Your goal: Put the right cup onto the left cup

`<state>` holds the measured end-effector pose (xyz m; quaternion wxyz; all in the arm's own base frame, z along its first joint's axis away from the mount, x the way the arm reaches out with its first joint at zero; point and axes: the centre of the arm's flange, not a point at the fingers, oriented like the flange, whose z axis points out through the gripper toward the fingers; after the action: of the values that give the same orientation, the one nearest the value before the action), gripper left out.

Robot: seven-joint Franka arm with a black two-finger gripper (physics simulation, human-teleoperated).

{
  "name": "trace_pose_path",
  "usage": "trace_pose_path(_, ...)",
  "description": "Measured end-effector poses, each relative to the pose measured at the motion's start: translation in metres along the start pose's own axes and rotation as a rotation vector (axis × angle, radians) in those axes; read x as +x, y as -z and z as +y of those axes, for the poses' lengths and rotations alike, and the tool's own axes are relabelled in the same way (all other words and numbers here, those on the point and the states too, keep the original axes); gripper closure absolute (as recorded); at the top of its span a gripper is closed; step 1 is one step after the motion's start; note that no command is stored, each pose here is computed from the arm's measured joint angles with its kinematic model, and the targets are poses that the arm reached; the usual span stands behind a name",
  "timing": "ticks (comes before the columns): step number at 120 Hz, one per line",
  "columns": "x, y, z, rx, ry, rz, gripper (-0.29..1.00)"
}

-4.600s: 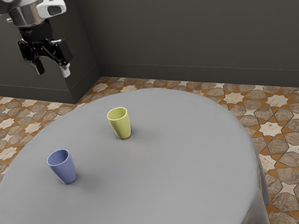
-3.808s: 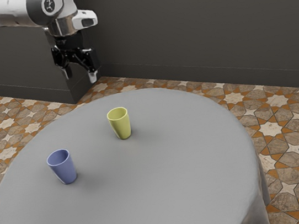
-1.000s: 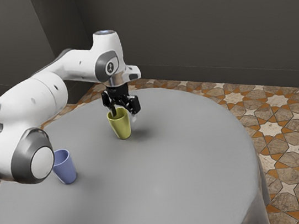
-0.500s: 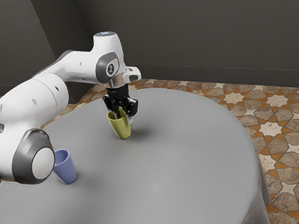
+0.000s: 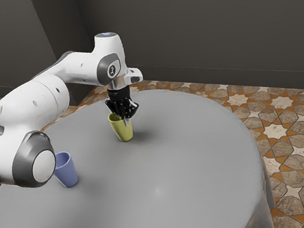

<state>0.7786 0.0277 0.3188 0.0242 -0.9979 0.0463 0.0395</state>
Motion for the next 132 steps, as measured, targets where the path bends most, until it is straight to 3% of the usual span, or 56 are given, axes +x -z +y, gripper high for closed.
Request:
trace_pose_path(21,-0.002,0.005,0.000,0.001,0.002,0.003,0.76)
trace_pose_path(70,-0.029,0.083,-0.001,0.008,0.008,0.057,0.78)
trace_pose_path(132,-0.087,0.117,0.006,-0.005,0.013,0.077,0.78)
